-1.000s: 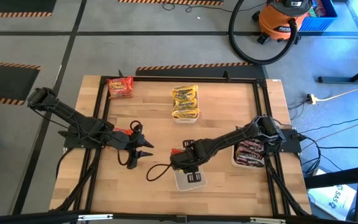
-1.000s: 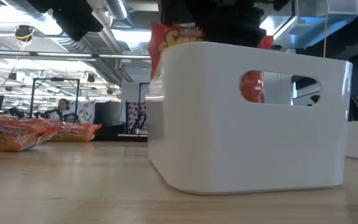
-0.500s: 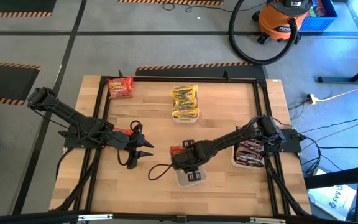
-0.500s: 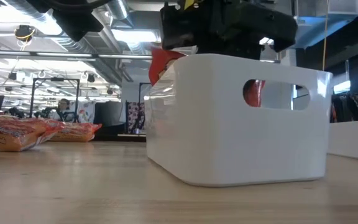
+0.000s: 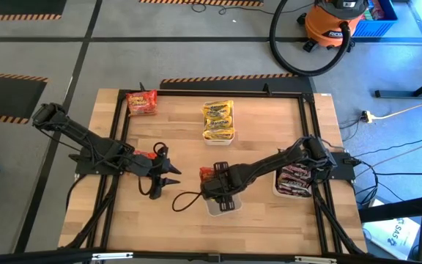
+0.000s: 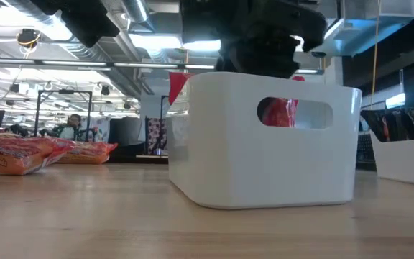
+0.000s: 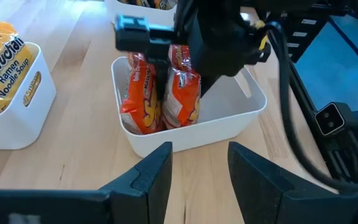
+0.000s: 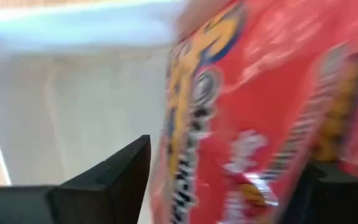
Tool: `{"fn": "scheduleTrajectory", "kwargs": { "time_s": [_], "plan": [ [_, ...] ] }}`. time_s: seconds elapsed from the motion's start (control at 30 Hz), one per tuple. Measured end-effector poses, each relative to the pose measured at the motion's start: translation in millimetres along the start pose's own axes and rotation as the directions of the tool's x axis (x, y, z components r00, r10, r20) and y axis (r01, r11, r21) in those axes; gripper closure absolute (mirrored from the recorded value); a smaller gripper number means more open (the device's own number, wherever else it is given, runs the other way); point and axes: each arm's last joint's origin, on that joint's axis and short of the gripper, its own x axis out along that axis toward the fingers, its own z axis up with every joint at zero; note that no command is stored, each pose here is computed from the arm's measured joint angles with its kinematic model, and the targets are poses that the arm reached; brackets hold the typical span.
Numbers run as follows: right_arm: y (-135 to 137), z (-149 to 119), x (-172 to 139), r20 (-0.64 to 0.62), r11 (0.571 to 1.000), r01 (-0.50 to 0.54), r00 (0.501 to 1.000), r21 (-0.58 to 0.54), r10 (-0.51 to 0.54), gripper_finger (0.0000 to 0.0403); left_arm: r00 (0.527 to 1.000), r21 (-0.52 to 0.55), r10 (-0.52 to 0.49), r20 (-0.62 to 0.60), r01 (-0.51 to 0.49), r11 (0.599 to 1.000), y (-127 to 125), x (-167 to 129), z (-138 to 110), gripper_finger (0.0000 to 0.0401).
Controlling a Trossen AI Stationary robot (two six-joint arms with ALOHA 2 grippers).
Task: Sort Maruchan noodles
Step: Put the bottom right orange noodle pack into bottom white bin
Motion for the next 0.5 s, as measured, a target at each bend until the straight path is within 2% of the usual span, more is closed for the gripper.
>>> {"fn": "scheduleTrajectory", "kwargs": {
  "time_s": [0.23,0.5],
  "plan": [
    [-4,5,-16,0.0,0.992,0.112,0.994,-0.057,-0.112,0.0152,1.0,0.0,0.0,0.0,0.0,1.0,0,0,0,0.0252],
    [-6,10,-31,0.008,0.989,0.135,0.991,-0.064,-0.135,0.0154,1.0,0.0,0.0,0.0,0.0,1.0,0,0,0,0.0252]
  ]
}}
